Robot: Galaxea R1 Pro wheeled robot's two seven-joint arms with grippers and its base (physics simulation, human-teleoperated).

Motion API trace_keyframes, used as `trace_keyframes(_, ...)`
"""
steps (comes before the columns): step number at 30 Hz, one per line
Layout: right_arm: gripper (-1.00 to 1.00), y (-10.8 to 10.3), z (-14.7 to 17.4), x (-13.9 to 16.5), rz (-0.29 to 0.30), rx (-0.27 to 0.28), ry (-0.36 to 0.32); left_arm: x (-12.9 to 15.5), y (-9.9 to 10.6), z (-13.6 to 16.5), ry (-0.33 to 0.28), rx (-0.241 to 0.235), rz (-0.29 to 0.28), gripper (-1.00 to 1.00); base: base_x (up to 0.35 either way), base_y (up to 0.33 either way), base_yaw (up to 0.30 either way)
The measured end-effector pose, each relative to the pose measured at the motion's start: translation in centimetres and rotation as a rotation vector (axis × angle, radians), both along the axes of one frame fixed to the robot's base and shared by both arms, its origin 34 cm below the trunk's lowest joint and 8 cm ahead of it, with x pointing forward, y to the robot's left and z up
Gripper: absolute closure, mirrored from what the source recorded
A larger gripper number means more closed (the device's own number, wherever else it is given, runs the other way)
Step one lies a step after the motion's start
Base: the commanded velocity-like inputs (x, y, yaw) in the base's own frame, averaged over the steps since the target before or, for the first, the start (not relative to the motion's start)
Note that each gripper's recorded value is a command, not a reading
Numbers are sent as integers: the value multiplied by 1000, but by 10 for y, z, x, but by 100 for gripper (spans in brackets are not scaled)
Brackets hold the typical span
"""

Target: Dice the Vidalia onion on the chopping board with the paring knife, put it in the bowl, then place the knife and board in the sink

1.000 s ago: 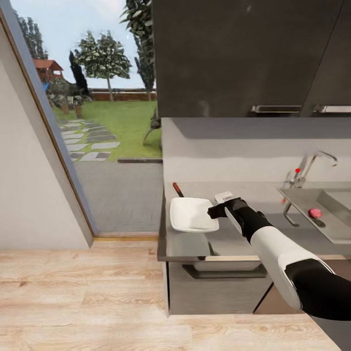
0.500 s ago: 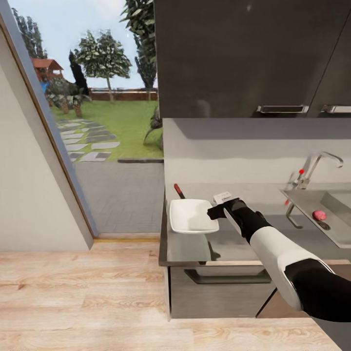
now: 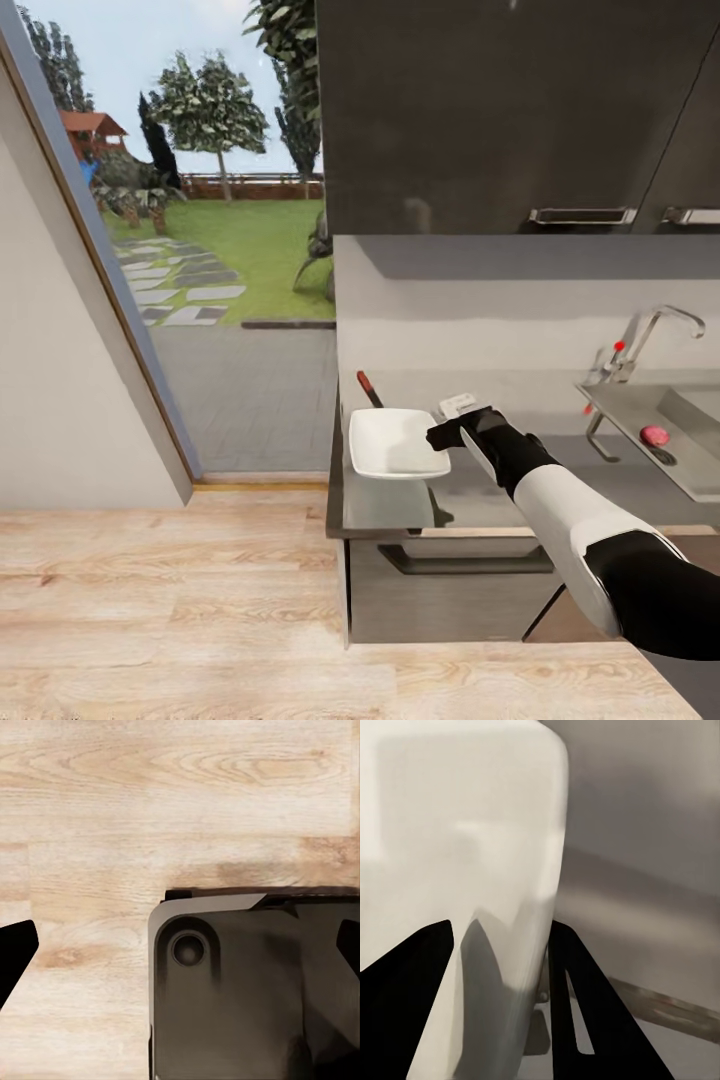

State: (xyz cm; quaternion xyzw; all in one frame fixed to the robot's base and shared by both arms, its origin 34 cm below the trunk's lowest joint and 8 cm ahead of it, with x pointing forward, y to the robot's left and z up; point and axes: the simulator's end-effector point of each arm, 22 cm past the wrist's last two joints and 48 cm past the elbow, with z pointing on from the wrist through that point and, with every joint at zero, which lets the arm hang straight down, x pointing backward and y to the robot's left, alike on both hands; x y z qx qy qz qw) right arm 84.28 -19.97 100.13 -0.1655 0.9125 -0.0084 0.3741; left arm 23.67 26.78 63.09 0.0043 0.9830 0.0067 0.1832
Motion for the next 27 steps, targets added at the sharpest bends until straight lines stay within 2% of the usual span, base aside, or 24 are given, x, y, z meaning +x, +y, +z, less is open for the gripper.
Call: trace_keyframes(27,100,-2,-6,-2,-4,0,12,-1,1,0,3,1,-1,-100,0,0,0)
